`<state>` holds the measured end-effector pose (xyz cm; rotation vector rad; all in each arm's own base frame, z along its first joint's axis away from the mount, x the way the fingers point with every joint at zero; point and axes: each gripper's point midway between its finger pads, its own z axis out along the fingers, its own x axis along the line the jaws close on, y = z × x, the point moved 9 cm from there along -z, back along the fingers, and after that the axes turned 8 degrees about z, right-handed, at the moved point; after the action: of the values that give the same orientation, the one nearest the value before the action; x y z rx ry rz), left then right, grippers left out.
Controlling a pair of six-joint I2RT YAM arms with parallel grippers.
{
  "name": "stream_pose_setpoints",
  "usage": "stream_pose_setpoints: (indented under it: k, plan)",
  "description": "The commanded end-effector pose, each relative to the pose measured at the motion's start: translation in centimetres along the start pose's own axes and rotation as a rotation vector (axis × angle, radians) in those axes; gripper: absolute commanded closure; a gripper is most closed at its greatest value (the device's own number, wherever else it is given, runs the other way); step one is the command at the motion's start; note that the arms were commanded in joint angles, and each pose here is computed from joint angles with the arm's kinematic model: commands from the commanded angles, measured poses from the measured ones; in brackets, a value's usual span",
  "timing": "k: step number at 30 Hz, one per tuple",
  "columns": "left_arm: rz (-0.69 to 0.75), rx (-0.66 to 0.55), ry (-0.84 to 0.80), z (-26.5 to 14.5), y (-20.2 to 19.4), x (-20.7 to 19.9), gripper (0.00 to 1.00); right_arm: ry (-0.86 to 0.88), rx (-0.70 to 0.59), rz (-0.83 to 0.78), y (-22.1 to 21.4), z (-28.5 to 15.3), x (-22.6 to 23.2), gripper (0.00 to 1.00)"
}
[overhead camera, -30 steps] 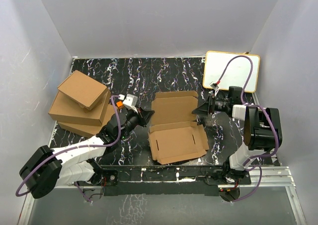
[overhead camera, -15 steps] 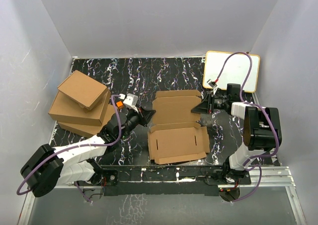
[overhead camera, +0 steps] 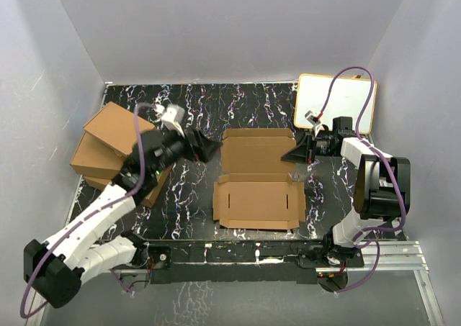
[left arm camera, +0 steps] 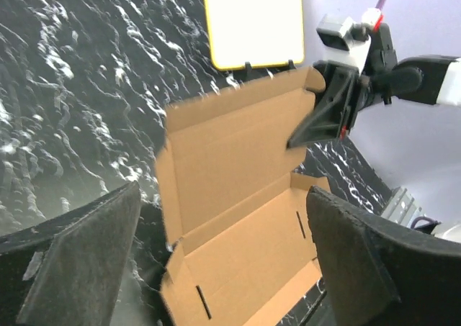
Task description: Fold the paper box
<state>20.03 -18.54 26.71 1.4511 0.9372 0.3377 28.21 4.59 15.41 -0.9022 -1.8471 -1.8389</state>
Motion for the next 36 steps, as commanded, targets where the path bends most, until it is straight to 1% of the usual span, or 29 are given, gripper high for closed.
stream_pose_setpoints:
  k: [1,4,6,8,13,18,20,23,28,31,36]
  plan:
    - [-0.002,0.194,-0.072,-1.7,4.6,0.8,0.03,0.045,-0.023,-0.158,1.6,-0.1,1.3,0.92]
    - [-0.001,0.344,-0.142,-0.2,6.2,1.5,0.03,0.047,-0.023,-0.172,1.6,-0.1,1.5,0.92]
    - [0.002,0.405,-0.241,1.2,7.3,1.5,0.03,0.053,-0.026,-0.176,1.7,-0.1,1.7,0.92]
    - [0.002,0.441,-0.320,2.6,7.7,1.8,0.03,0.056,-0.029,-0.185,1.7,-0.1,1.9,0.92]
    - [0.020,0.465,-0.472,5.8,7.5,2.6,0.04,0.061,-0.032,-0.186,1.7,-0.1,2.0,0.92]
    - [0.055,0.475,-0.523,7.7,6.2,3.7,0.06,0.067,-0.034,-0.185,1.7,-0.1,2.0,0.92]
    - [0.061,0.496,-0.547,8.4,5.4,4.2,0.08,0.068,-0.032,-0.182,1.7,0.0,2.0,0.92]
    - [0.047,0.528,-0.571,9.2,4.5,4.7,0.13,0.071,-0.029,-0.181,1.6,0.1,1.8,0.92]
    - [0.023,0.569,-0.635,10.6,2.6,4.4,0.24,0.074,-0.025,-0.169,1.5,0.3,1.7,0.92]
    - [0.012,0.595,-0.660,11.4,1.7,4.2,0.38,0.073,-0.023,-0.172,1.5,0.3,1.6,0.92]
    - [0.000,0.622,-0.682,12.2,0.9,4.2,0.50,0.074,-0.021,-0.169,1.4,0.3,1.6,0.92]
